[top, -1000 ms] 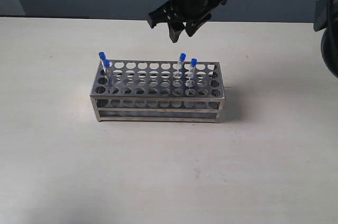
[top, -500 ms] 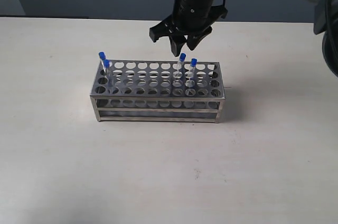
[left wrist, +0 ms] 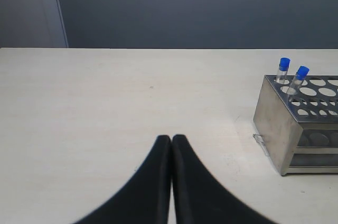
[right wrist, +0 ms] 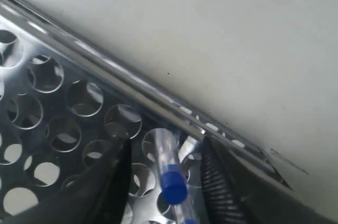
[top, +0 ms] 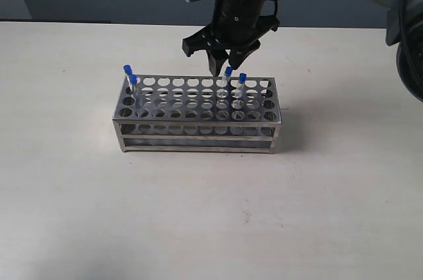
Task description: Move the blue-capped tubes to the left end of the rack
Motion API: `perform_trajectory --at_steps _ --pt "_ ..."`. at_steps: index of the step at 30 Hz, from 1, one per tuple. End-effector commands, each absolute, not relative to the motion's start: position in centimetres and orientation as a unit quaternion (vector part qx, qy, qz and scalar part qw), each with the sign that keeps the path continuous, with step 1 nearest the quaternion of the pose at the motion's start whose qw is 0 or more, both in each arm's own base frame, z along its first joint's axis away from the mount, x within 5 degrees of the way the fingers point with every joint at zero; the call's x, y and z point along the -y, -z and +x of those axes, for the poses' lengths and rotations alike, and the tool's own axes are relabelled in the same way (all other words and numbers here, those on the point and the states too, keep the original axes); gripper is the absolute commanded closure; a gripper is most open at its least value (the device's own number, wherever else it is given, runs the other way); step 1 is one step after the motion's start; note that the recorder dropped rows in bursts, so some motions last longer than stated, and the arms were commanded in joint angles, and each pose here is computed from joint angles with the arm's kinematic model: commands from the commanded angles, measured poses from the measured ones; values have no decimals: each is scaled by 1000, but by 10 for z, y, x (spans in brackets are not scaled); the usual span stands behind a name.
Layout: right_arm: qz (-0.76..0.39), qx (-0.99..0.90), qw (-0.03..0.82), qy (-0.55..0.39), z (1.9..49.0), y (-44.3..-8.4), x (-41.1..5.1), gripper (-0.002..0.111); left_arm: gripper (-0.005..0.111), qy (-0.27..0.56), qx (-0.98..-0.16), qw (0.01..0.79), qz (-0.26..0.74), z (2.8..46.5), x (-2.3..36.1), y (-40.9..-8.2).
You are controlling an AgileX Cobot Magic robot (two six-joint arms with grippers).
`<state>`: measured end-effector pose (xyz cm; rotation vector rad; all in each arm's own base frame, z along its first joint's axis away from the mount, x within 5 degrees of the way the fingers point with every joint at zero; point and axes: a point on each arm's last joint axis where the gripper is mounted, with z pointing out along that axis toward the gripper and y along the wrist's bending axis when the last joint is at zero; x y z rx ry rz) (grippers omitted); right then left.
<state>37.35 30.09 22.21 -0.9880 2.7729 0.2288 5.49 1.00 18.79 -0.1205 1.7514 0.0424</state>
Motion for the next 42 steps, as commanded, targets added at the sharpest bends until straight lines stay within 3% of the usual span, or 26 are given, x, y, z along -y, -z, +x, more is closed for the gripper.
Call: perform_trajectory --at_steps 1,5,12,15,24,30,34,37,42 --pt "-336 -934 96 -70 375 -221 -298 66 106 -15 -764 643 -50 55 -9 -190" --pt "-335 -935 95 -73 375 -221 -298 71 106 -15 -764 643 -50 55 -9 -190" --pt "-334 -935 88 -76 375 -216 -299 101 106 -15 -764 643 -50 55 -9 -190" --pt "-337 -934 89 -76 375 -216 -299 100 106 -15 -764 643 -50 55 -9 -190" --pt "-347 -930 90 -74 375 -216 -299 75 106 -15 -764 643 -50 55 -9 -190" --pt "-349 -932 78 -60 374 -208 -296 75 106 -15 -764 643 -50 55 -9 -190" --pt "-353 -933 61 -47 371 -197 -292 79 106 -15 -764 643 -50 55 -9 -190" --pt "-355 -931 69 -46 370 -204 -291 109 106 -15 -764 643 -50 55 -9 -190" --pt "-355 -931 70 -47 370 -206 -291 105 106 -15 -764 643 -50 55 -9 -190"
